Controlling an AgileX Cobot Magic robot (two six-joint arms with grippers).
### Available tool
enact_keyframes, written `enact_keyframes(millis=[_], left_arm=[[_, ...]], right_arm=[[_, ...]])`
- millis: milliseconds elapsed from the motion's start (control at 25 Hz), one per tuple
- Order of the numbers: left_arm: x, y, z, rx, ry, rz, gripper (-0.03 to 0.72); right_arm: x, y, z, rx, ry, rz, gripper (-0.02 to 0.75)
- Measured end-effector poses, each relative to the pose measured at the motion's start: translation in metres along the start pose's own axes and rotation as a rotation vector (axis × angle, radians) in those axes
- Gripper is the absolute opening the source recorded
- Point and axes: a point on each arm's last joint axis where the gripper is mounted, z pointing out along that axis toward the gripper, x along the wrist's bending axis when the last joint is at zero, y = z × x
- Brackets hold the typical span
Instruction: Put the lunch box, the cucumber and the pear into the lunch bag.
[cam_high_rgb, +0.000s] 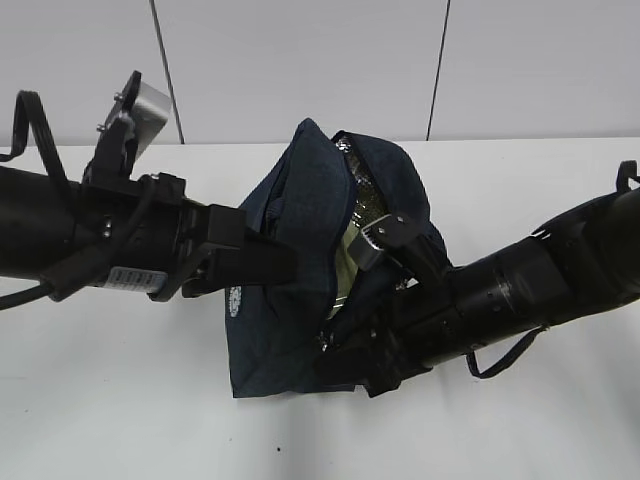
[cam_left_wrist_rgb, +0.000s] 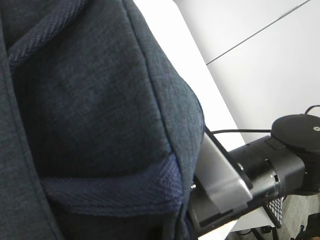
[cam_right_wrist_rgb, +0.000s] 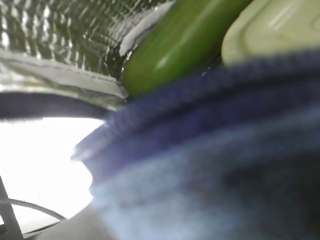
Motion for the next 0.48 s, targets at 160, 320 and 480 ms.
enact_keyframes(millis=[160, 320, 480], left_arm=[[0.0, 0.0, 0.0, 0.0, 0.0, 0.001, -0.015], [0.0, 0.0, 0.0, 0.0, 0.0, 0.001, -0.015], [-0.0002, -0.0001, 0.0, 0.002, -0.003, 0.001, -0.015]], right_arm=[[0.0004, -0.0016, 0.0, 0.018, 0.004, -0.015, 0.154], [0.0005, -0.0022, 0.0, 0.025, 0.006, -0.021, 0.153], [0.0004, -0.0025, 0.0, 0.027, 0.004, -0.021, 0.084]])
